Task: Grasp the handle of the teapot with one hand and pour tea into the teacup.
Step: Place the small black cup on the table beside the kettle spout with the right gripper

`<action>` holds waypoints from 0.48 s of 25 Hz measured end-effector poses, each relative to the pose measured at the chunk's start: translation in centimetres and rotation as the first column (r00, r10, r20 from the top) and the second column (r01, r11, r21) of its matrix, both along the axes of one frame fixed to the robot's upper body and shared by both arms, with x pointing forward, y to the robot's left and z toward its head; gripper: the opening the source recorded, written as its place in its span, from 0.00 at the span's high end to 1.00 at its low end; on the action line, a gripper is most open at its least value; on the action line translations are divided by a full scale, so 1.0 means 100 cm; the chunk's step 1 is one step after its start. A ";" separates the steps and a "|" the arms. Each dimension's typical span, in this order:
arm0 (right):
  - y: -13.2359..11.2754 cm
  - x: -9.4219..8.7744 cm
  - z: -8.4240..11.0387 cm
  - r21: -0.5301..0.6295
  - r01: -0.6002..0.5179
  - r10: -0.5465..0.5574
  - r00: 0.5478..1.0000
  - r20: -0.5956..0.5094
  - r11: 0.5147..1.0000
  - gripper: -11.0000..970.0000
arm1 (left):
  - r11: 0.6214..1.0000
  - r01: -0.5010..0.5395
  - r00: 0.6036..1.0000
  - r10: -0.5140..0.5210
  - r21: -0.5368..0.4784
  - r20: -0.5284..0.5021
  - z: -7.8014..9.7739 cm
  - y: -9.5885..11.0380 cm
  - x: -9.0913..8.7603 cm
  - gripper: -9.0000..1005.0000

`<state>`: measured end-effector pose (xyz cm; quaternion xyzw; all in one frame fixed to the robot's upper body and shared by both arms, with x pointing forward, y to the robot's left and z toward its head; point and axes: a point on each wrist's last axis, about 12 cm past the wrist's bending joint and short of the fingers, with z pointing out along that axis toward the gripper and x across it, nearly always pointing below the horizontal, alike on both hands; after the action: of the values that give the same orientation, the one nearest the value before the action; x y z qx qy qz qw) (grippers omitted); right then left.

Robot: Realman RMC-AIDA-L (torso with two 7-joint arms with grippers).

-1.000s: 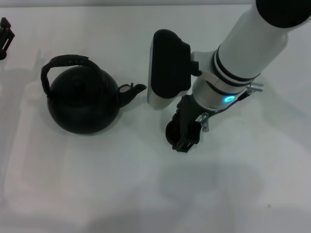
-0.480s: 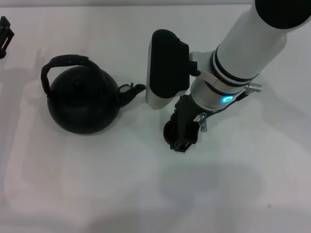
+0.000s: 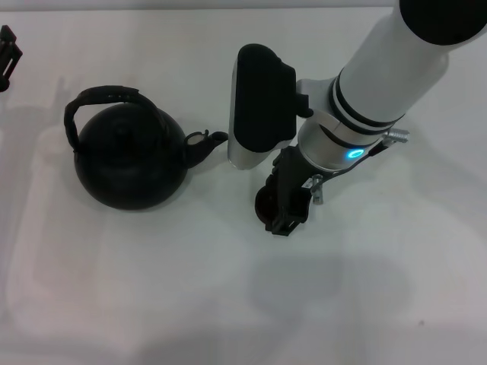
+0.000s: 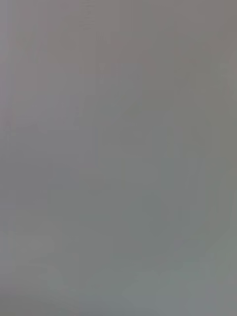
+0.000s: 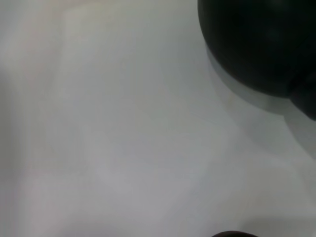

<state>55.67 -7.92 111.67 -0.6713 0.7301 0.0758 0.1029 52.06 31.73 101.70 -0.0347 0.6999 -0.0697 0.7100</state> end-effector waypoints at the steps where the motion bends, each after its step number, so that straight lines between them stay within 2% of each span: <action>1: 0.000 0.000 0.000 0.001 0.001 -0.001 1.000 0.001 1.000 0.22 | 1.000 0.000 1.000 0.000 0.000 0.000 0.000 0.000 0.000 0.11; 12: -0.001 0.001 -0.002 0.006 0.010 -0.010 1.000 0.004 1.000 0.16 | 1.000 0.000 1.000 0.000 0.001 -0.001 0.000 0.000 -0.001 0.11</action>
<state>55.77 -8.04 111.51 -0.6677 0.7328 0.0762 0.1066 51.97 31.76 101.67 -0.0344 0.7001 -0.0694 0.7098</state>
